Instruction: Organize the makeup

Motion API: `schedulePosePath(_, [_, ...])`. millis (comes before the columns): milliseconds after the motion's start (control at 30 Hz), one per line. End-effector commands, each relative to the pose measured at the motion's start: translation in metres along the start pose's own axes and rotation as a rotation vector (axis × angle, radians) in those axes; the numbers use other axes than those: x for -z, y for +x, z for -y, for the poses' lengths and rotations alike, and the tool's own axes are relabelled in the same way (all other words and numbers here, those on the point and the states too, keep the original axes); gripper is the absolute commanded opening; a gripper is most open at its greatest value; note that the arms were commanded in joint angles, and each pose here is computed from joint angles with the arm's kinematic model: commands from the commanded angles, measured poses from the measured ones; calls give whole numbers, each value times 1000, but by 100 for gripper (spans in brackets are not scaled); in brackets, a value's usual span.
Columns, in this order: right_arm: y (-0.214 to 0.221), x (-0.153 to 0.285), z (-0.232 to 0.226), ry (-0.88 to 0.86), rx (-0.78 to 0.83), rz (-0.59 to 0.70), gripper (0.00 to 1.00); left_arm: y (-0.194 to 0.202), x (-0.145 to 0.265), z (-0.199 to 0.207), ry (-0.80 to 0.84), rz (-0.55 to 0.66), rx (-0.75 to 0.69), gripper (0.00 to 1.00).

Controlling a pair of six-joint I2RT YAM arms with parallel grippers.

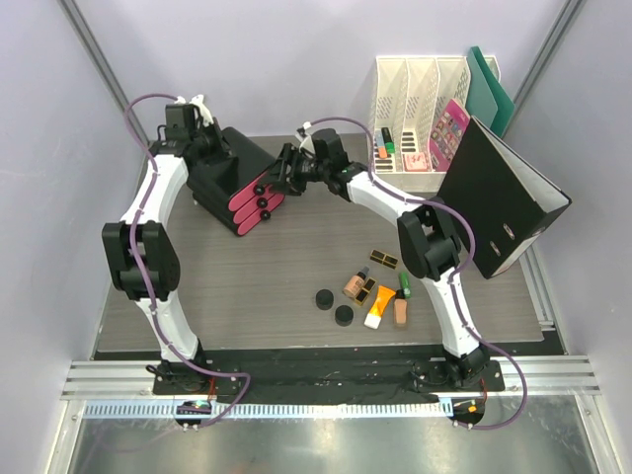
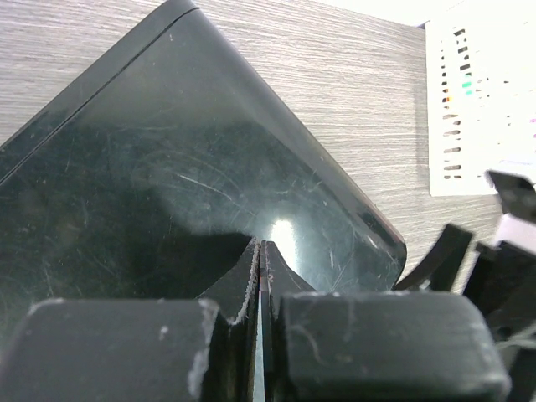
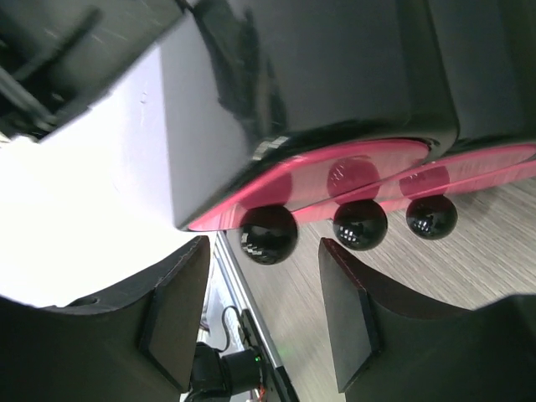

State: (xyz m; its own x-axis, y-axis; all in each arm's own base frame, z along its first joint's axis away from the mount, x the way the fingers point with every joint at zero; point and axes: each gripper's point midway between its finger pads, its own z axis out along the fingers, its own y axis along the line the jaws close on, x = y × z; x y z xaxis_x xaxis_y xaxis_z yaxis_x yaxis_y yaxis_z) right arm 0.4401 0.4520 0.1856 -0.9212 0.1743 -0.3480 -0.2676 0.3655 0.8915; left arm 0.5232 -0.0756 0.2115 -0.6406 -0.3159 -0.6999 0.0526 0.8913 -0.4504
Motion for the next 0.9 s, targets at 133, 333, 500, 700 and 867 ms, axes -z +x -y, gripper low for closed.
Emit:
schedulePosePath(133, [15,-10,-7,-18,-3,-52,59,33,-12,-17,-43,-127,38,0])
schedulePosePath(333, [17,-16,-4,-5,4,-44,56,34,-12,-17,-43,-137,35,0])
schedulePosePath(500, [18,-22,-2,-3,-10,-44,45,36,-13,-17,-42,-153,38,0])
schedulePosePath(700, [17,-25,7,29,-22,-29,41,39,-15,-18,-38,-162,42,0])
schedulePosePath(867, [16,-25,11,43,-28,-25,14,42,-16,-21,-56,-179,50,0])
